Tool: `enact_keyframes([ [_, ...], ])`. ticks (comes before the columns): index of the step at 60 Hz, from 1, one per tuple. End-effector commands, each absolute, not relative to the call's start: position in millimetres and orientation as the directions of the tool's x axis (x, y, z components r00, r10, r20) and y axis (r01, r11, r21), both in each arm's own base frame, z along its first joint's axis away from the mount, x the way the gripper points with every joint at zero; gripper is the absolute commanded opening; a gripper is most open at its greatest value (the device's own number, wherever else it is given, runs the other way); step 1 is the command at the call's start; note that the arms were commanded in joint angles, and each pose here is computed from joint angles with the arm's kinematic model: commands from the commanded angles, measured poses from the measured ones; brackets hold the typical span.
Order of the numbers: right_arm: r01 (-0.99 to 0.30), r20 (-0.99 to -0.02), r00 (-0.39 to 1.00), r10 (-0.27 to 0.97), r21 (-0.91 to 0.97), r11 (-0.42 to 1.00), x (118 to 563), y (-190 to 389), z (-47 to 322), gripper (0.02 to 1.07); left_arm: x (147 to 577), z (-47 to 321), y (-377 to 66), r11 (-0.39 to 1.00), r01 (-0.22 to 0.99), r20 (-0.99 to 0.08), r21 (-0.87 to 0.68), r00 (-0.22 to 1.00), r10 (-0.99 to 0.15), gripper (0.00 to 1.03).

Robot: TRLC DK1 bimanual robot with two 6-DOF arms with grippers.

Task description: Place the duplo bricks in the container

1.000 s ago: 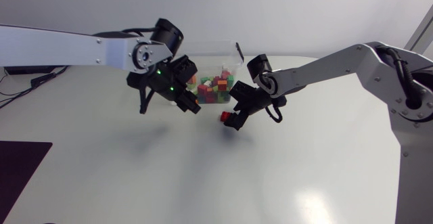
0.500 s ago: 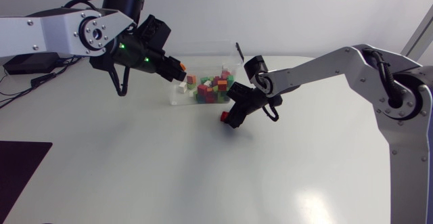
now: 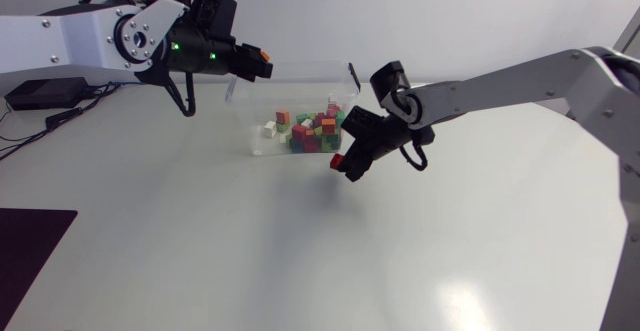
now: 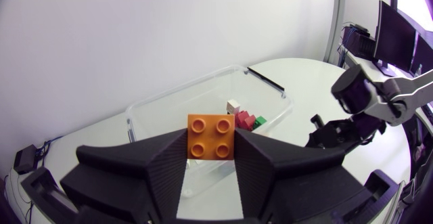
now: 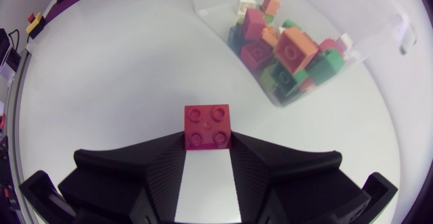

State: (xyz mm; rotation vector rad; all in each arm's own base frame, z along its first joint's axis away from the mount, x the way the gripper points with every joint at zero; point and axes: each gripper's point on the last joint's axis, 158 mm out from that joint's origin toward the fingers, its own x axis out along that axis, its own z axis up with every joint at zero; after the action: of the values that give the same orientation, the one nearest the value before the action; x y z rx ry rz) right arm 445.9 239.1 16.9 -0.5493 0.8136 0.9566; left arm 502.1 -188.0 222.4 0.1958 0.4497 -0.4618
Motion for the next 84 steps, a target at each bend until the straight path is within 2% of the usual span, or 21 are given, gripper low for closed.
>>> enact_keyframes([
  [1, -0.869, -0.785, 0.353, 0.509, -0.074, 0.488, 436.3, 243.1, 47.6, 0.34, 520.1, 216.3, -187.4, 0.891, 0.451, -0.455, 0.052, 0.805, -0.381, 0.32],
  [15, -0.859, -0.725, 0.405, 0.557, -0.093, 0.503, 421.1, 259.7, 111.3, 0.34, 556.9, 202.3, -174.7, 0.921, 0.387, -0.429, 0.039, 0.839, -0.334, 0.34],
  [26, -0.845, -0.684, 0.437, 0.583, -0.090, 0.528, 424.9, 270.6, 147.1, 0.34, 576.4, 192.3, -165.4, 0.935, 0.352, -0.427, 0.039, 0.852, -0.303, 0.36],
  [29, -0.835, -0.664, 0.455, 0.593, -0.087, 0.543, 430.2, 273.9, 160.3, 0.34, 580.5, 185.3, -164.4, 0.938, 0.345, -0.433, 0.047, 0.853, -0.292, 0.46],
  [34, -0.821, -0.638, 0.479, 0.603, -0.083, 0.565, 437.6, 279.1, 176.6, 0.34, 585.7, 174.4, -161.5, 0.941, 0.331, -0.447, 0.064, 0.853, -0.270, 0.84],
  [37, -0.815, -0.625, 0.489, 0.608, -0.081, 0.573, 441.3, 283.5, 183.7, 0.34, 585.7, 173.2, -158.3, 0.943, 0.327, -0.450, 0.066, 0.853, -0.264, 0.98],
  [38, -0.813, -0.622, 0.494, 0.608, -0.082, 0.577, 442.9, 284.5, 186.0, 0.34, 585.4, 173.0, -157.3, 0.943, 0.326, -0.452, 0.067, 0.853, -0.262, 1.00],
  [46, -0.801, -0.592, 0.519, 0.617, -0.086, 0.592, 455.6, 300.2, 202.1, 0.34, 577.7, 180.3, -136.5, 0.952, 0.299, -0.450, 0.072, 0.861, -0.236, 0.99],
  [57, -0.778, -0.559, 0.557, 0.614, -0.092, 0.622, 482.4, 326.9, 214.1, 0.34, 544.7, 192.5, -107.5, 0.953, 0.286, -0.464, 0.104, 0.861, -0.208, 0.99],
  [71, -0.759, -0.555, 0.575, 0.601, -0.087, 0.646, 512.3, 350.8, 200.8, 0.34, 499.2, 203.1, -80.6, 0.949, 0.289, -0.459, 0.123, 0.864, -0.204, 0.99],
  [84, -0.741, -0.557, 0.587, 0.588, -0.075, 0.668, 535.9, 358.2, 182.6, 0.34, 473.9, 200.9, -77.5, 0.944, 0.303, -0.462, 0.132, 0.861, -0.212, 0.99],
])
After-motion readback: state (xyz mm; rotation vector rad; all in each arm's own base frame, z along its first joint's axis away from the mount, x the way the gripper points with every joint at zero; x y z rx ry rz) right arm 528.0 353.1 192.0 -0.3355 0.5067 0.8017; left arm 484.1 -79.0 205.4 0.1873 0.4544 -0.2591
